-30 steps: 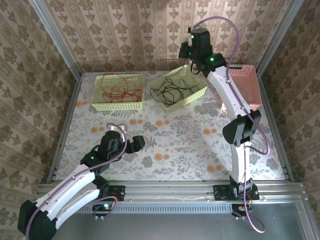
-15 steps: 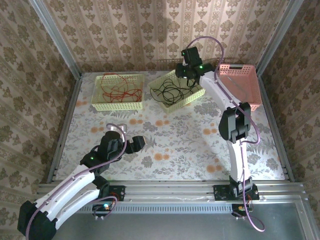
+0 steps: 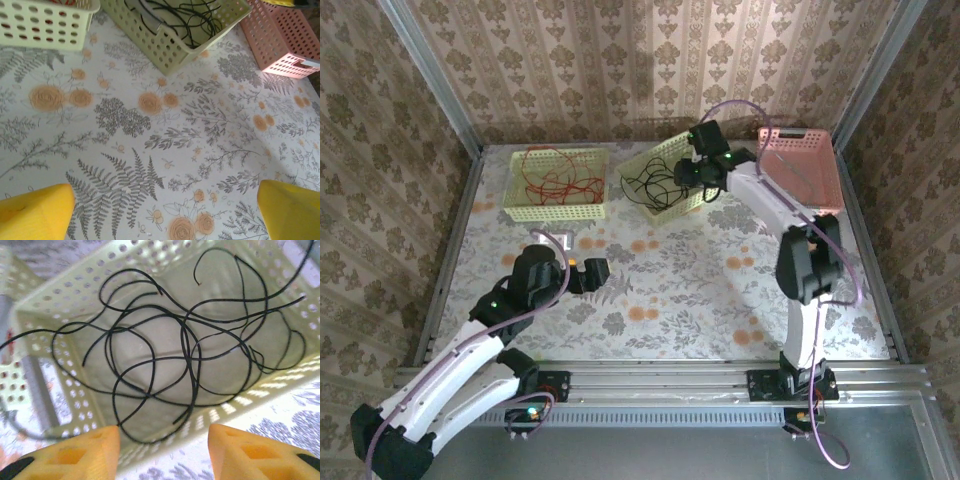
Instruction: Untangle the cables
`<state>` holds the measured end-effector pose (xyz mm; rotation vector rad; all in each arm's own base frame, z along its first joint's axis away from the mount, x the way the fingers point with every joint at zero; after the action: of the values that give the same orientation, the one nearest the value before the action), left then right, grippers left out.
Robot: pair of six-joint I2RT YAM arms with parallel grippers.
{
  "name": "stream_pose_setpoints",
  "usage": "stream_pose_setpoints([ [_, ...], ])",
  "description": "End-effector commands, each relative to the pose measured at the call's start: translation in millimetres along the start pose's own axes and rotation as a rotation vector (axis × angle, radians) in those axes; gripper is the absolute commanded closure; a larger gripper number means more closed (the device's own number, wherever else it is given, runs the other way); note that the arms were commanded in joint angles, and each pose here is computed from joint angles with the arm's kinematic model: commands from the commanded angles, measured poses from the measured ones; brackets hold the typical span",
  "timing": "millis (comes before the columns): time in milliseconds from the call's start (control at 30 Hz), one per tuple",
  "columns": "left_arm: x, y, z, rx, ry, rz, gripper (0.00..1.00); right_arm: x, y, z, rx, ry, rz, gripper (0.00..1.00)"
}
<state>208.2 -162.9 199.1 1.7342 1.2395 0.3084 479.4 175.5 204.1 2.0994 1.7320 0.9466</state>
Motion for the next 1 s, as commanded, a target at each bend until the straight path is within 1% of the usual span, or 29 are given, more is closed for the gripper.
stream_pose_setpoints([
  [0, 2, 7, -5, 0.027, 0.036, 0.068, 0.06, 17, 26, -84, -0.185, 0.117, -0.024, 0.45],
  [67, -9, 20, -16, 0.028, -0.001, 0.093, 0.06, 11, 13, -111, -0.208, 0.124, -0.017, 0.43],
  [100, -15, 26, -23, 0.02, -0.02, 0.111, 0.0, 11, 2, -124, -0.214, 0.139, -0.027, 0.4],
  [133, -19, 30, -30, 0.011, -0.027, 0.125, 0.0, 11, -13, -135, -0.217, 0.153, -0.052, 0.35],
  [200, -22, 35, -39, -0.023, -0.02, 0.146, 0.0, 14, -37, -159, -0.248, 0.176, -0.107, 0.18],
  [233, -22, 36, -43, -0.05, -0.006, 0.16, 0.0, 14, -49, -170, -0.264, 0.181, -0.148, 0.01],
  [267, -19, 37, -45, -0.077, 0.022, 0.178, 0.0, 15, -60, -183, -0.287, 0.191, -0.189, 0.0],
  [333, -10, 38, -44, -0.124, 0.102, 0.169, 0.0, 12, -77, -202, -0.314, 0.216, -0.244, 0.0],
  [367, -5, 37, -41, -0.153, 0.134, 0.173, 0.0, 6, -82, -209, -0.341, 0.21, -0.247, 0.0],
  [433, 6, 36, -36, -0.19, 0.199, 0.186, 0.0, -17, -94, -208, -0.385, 0.169, -0.176, 0.0],
  [467, 15, 34, -33, -0.197, 0.249, 0.173, 0.0, -29, -98, -206, -0.431, 0.144, -0.156, 0.0],
  [533, 29, 34, -31, -0.213, 0.342, 0.189, 0.0, -43, -111, -200, -0.474, 0.142, -0.177, 0.0],
  [600, 33, 36, -27, -0.243, 0.386, 0.279, 0.0, -54, -130, -192, -0.483, 0.165, -0.2, 0.0],
  [633, 32, 39, -24, -0.273, 0.392, 0.356, 0.0, -57, -141, -188, -0.486, 0.198, -0.199, 0.0],
  [700, 25, 42, -18, -0.325, 0.368, 0.51, 0.0, -59, -149, -180, -0.553, 0.26, -0.181, 0.0],
  [767, 24, 41, -13, -0.383, 0.372, 0.634, 0.0, -68, -153, -173, -0.62, 0.262, -0.146, 0.0],
  [833, 30, 34, -7, -0.415, 0.404, 0.713, 0.0, -71, -154, -170, -0.65, 0.247, -0.183, 0.0],
  [900, 49, 29, -5, -0.43, 0.484, 0.702, 0.0, -69, -156, -165, -0.631, 0.224, -0.259, 0.0],
  [967, 62, 22, 0, -0.411, 0.502, 0.733, 0.0, -66, -154, -165, -0.617, 0.214, -0.289, 0.0],
])
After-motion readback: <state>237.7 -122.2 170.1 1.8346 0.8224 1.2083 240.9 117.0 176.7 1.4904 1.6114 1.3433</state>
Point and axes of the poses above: each hand's point on the last joint's axis, 136 mm out from that joint toward the fingers, its own z axis out along the fingers, its own x axis along the line the jaws close on, y = z × x, the point moved 2 cm from there along -z, back along the fingers, and after that the axes turned 11 degrees about z, right-handed, at the moved point
